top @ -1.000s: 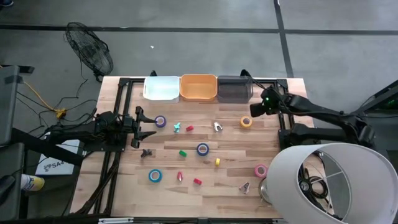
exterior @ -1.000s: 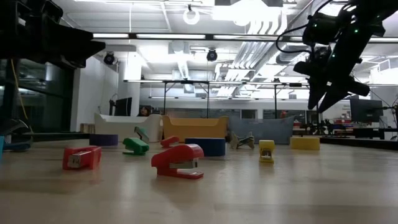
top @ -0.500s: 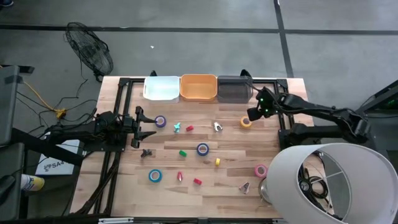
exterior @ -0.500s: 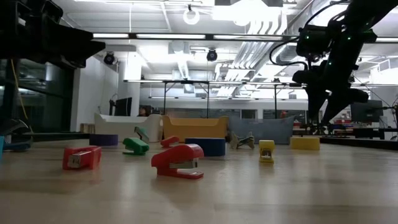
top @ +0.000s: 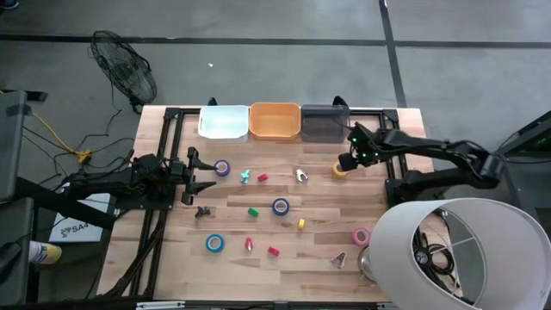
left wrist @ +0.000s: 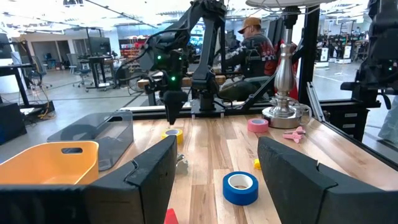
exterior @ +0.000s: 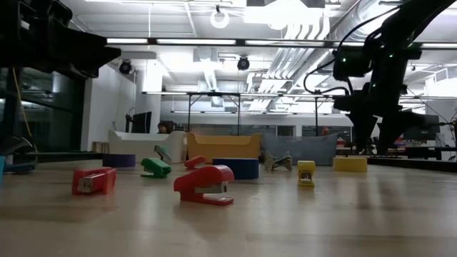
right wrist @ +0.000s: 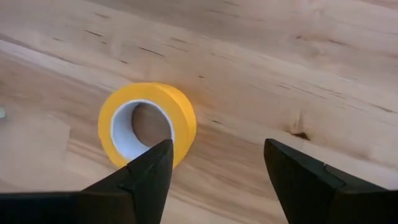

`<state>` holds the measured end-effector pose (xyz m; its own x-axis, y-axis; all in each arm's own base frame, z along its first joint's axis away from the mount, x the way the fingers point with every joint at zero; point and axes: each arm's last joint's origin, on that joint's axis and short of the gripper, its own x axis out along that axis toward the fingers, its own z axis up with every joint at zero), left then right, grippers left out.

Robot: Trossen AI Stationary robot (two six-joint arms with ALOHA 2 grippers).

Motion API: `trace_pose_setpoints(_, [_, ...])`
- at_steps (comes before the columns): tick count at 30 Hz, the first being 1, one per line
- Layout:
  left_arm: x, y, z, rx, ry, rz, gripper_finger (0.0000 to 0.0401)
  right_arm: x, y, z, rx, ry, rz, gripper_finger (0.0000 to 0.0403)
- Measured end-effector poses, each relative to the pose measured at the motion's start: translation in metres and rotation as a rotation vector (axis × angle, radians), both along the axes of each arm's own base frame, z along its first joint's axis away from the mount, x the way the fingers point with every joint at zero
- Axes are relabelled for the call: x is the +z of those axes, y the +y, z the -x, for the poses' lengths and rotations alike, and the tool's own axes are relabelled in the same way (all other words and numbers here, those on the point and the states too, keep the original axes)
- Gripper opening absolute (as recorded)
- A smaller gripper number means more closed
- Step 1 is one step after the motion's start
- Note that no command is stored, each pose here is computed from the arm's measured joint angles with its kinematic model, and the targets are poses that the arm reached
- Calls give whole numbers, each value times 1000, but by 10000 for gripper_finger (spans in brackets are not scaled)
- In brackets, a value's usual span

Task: Pick and place Stapler, Stapler remover, tape
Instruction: Put the yellow tape into the gray bin

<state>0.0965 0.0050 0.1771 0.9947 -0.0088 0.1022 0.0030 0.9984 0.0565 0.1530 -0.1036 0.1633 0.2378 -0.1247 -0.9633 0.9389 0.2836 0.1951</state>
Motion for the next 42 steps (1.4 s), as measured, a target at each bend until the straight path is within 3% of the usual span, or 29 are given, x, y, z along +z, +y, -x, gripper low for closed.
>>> trace_pose_setpoints(42, [0,0,0,0,1,0,221,-11,-6,-10,-4,-16,3,240])
